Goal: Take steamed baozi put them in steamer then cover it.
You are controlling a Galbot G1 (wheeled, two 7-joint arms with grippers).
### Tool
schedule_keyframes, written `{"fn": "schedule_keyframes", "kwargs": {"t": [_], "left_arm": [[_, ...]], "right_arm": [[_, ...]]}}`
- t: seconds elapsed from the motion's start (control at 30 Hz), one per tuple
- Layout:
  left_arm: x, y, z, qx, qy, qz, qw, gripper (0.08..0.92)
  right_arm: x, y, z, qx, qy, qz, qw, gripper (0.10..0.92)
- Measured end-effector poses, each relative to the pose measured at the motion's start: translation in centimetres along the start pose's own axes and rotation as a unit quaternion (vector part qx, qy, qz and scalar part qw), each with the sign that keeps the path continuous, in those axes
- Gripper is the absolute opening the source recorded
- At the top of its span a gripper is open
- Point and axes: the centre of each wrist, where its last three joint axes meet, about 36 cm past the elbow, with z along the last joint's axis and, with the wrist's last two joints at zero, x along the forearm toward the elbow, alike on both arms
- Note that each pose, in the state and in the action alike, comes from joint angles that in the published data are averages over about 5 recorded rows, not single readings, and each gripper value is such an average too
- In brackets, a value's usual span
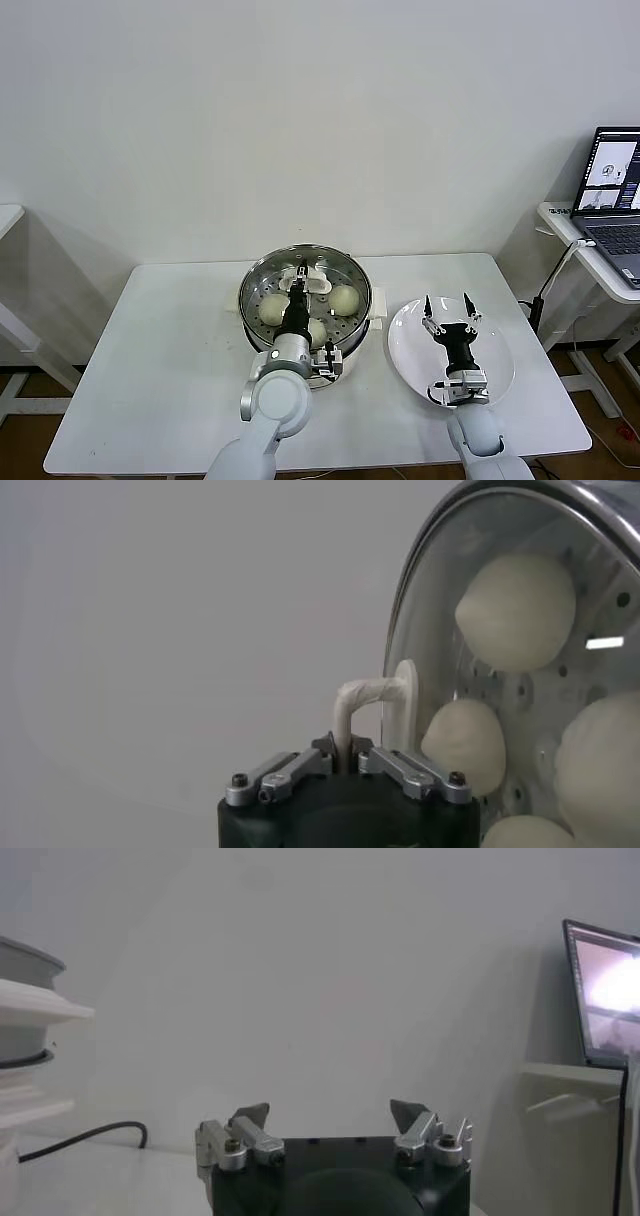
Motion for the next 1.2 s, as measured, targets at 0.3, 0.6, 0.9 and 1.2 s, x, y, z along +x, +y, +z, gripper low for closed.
{"fn": "schedule_keyframes", "kwargs": {"t": [0.3,0.6,0.9,1.2], "left_arm": [[1.0,0.6,0.2,0.009,-0.005,-0.008,1.000,0.588],[3.4,1.8,1.4,0.021,-0.017,-0.015,1.000,0.805],[6.8,4.1,4.9,0.060,-0.034,-0.036,0.997,0.823],[7.8,4.6,11.7,0.218,-0.042,-0.062,0.973,0.823]], "right_arm": [[0.2,0.0,-0.1,0.001,0.000,-0.003,1.000,0.823],[0.0,0.3,-0.4,0.001,-0.003,-0.001,1.000,0.823],[0.3,0.4,-1.4,-0.009,0.018,0.008,1.000,0.823],[1.3,-0.2,-3.1,-0.036,0.046,0.010,0.998,0.823]]}}
